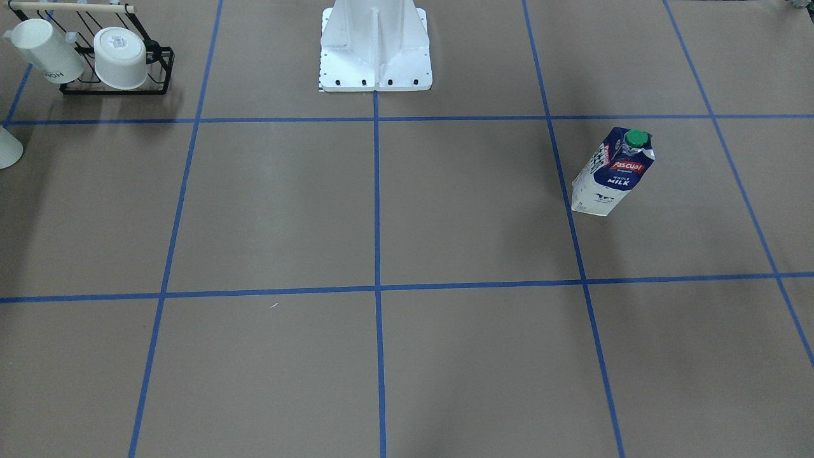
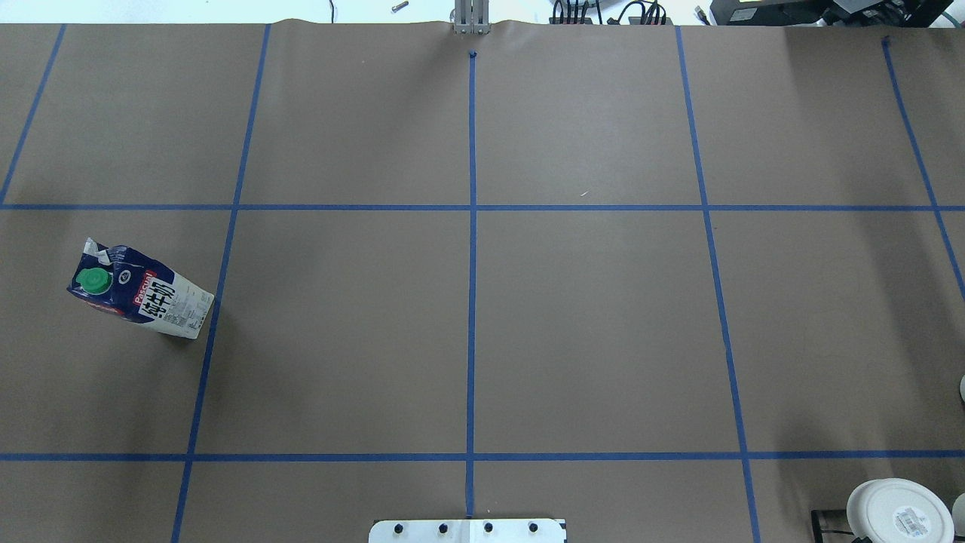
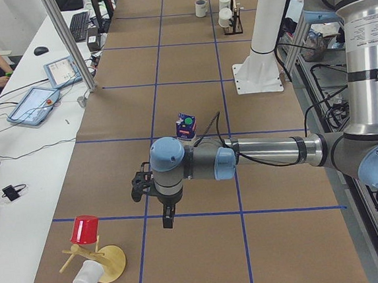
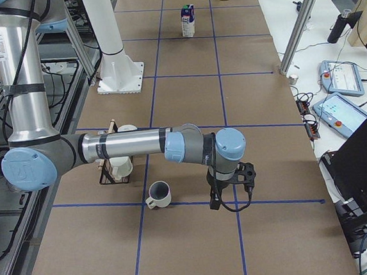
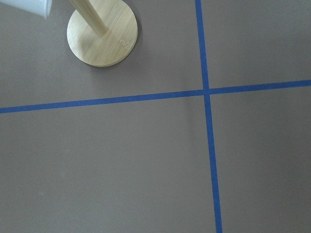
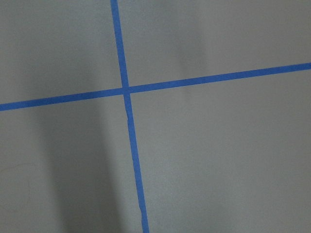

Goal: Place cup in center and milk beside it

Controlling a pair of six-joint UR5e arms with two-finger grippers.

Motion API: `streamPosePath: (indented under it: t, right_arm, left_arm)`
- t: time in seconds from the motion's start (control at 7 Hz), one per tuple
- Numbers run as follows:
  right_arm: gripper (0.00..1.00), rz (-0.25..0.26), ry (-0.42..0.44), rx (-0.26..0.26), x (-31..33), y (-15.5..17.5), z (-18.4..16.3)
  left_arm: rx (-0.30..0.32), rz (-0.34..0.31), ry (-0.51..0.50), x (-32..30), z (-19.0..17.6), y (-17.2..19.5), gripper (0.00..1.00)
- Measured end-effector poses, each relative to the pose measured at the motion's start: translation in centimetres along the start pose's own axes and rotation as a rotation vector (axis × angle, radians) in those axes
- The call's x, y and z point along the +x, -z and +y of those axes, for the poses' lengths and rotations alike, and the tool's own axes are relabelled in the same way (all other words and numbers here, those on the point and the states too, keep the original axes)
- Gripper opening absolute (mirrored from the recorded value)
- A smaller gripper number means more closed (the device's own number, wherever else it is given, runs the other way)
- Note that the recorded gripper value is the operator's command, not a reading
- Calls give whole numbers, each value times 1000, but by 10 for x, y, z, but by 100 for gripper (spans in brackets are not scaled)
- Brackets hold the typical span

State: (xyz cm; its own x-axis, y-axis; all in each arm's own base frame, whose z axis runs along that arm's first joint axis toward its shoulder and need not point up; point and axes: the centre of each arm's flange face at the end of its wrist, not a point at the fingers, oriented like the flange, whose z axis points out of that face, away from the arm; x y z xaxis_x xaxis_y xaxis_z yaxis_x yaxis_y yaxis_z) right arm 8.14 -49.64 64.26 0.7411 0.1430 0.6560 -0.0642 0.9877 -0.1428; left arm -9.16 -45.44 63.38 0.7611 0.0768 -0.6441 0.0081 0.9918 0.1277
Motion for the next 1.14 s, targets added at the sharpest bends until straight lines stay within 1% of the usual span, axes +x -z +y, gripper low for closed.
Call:
streamPosePath:
  t: [0.29, 0.57, 0.86, 1.14]
  right_arm:
    - [100, -4, -1, 3, -1, 0, -2]
    - [100, -5, 8, 15, -6, 6, -5]
    - [100, -11, 27, 34, -16, 15, -9]
    - [100, -31, 26, 31, -18, 14, -8]
  left_arm:
    - [7, 0, -8, 3, -1, 4, 99]
    - [22, 0, -21, 9, -3, 11, 99]
    - [20, 1, -18, 9, 1, 11, 99]
    - [35, 0, -31, 10, 1, 12, 99]
